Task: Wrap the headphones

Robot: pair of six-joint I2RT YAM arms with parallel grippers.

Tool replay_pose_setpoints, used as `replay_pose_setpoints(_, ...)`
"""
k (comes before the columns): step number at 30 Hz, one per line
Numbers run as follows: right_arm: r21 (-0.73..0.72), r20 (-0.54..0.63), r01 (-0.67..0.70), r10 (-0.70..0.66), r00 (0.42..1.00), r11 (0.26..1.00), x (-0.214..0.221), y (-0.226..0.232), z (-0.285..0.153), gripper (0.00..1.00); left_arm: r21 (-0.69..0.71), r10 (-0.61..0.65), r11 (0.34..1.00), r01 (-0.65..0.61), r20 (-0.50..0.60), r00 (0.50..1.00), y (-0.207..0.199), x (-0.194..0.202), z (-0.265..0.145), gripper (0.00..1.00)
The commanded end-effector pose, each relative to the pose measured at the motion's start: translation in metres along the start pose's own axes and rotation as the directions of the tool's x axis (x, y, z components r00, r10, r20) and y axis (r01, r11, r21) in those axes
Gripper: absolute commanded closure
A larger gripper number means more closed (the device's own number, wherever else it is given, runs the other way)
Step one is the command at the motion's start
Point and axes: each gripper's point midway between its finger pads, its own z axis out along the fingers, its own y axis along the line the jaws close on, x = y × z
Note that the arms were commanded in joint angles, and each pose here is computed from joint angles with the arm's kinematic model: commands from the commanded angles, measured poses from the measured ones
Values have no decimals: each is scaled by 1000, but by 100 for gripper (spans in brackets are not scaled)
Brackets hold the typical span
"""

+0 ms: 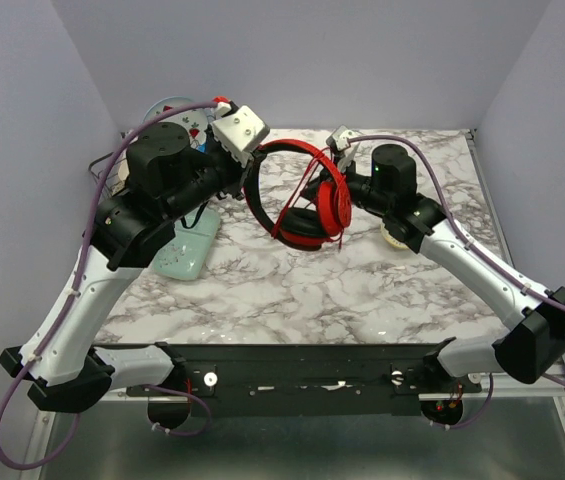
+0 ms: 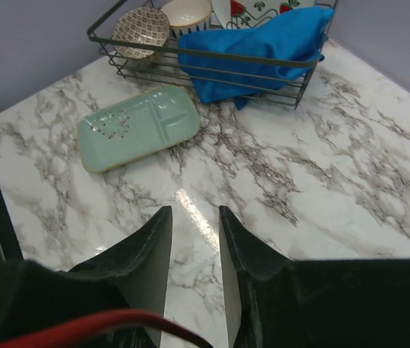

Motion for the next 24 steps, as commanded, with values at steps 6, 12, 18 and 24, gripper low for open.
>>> replay_pose_setpoints(6,-91,90,-120,128,988,989,4,16,10,59,-90,-119,987,130,117,986,19,-49,-12,100)
replay_pose_setpoints(12,-35,14,-148,148,989,988,48,9,8,55,-135,-121,981,142,156,980,31,-70,-15,100)
replay_pose_setpoints(18,-9,-14,-153,153,988,988,68,7,4,55,-143,-121,979,146,166,979,34,-77,-13,100)
replay_pose_setpoints(24,8,-11,-158,159,987,987,68,5,3,75,-155,-141,973,168,173,975,38,-79,-13,100)
